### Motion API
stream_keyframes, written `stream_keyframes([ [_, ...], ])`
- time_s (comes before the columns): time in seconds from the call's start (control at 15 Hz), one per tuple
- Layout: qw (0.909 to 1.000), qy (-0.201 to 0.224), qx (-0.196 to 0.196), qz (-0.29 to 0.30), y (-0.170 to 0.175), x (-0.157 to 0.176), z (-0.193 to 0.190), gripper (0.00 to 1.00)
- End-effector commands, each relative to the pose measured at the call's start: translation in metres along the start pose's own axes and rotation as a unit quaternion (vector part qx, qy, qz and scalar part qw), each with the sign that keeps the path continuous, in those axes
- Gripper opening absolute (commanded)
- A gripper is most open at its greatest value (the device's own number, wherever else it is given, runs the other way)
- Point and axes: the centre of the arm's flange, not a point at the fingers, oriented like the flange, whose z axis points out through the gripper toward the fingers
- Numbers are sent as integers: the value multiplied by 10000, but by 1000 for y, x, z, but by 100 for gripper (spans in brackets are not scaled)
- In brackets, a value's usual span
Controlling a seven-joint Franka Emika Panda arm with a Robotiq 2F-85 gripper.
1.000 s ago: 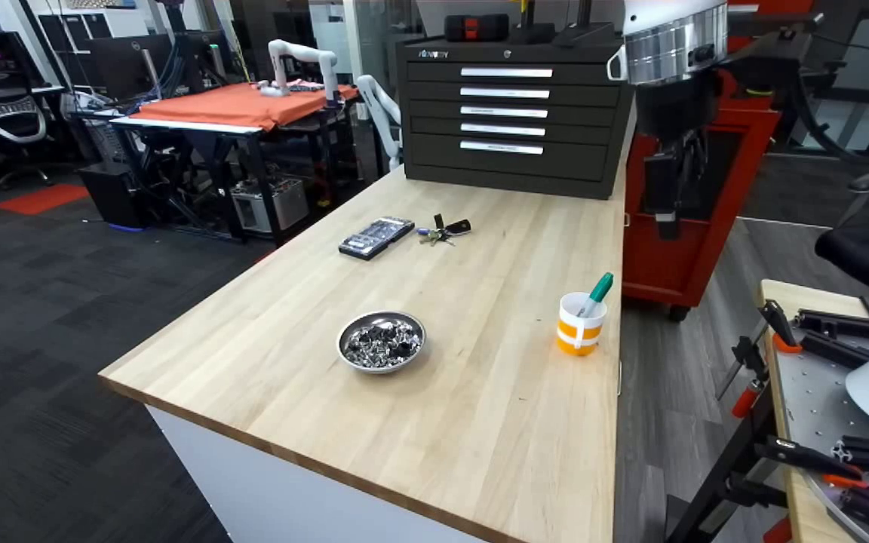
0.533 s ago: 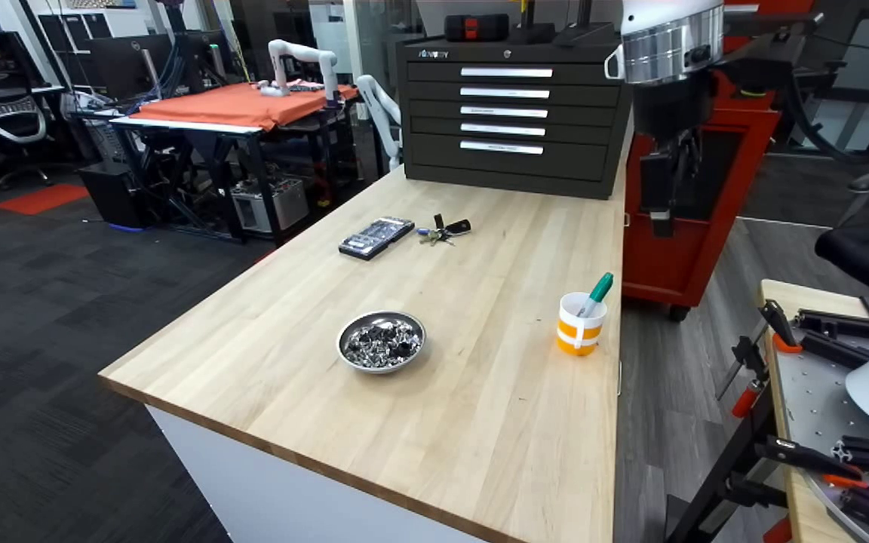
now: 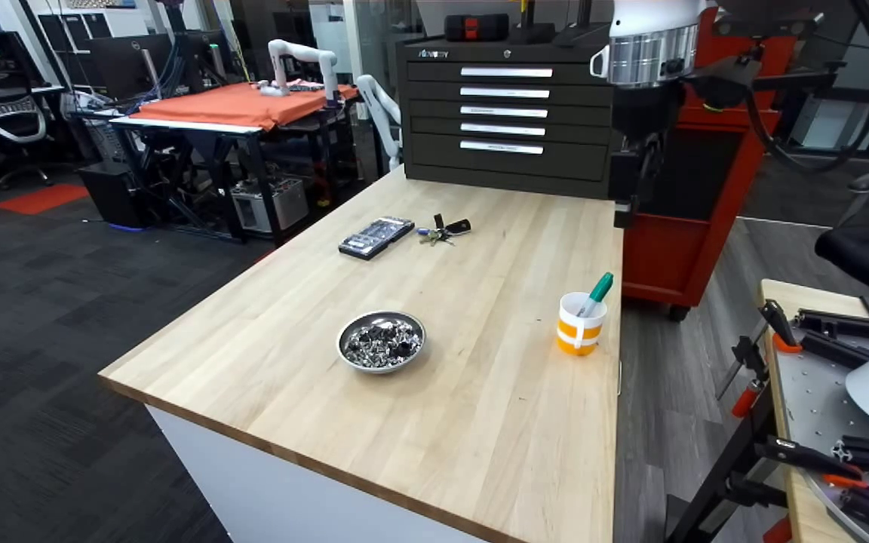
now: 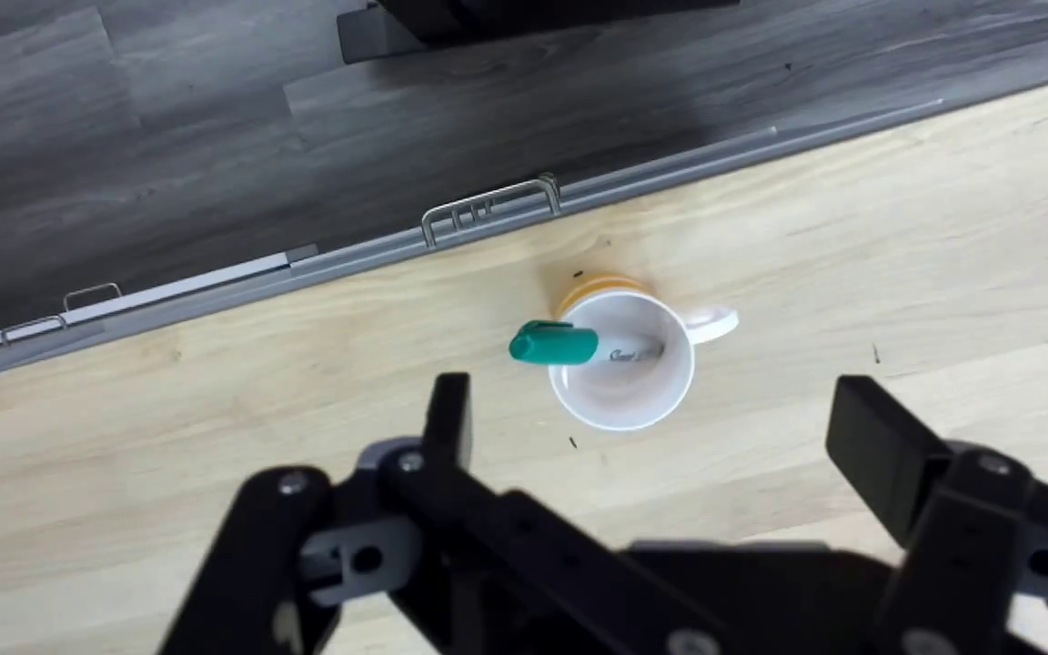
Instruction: Remove the marker from the mug cup
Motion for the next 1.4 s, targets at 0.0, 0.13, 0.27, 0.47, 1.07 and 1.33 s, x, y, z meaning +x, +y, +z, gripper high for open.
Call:
stream_keyframes([
  [0.0, 9993, 330, 150, 36, 26, 6, 18, 100],
  [0.13, 9985, 465, 257, 97, 39, 7, 28, 100],
  [0.27, 9979, 531, 329, 155, 48, 7, 39, 100],
  [0.47, 9973, 533, 439, 240, 52, 5, 47, 100],
  [1.07, 9983, 428, 338, 200, 48, 6, 47, 100],
  [1.33, 9983, 411, 371, 182, 49, 10, 61, 100],
])
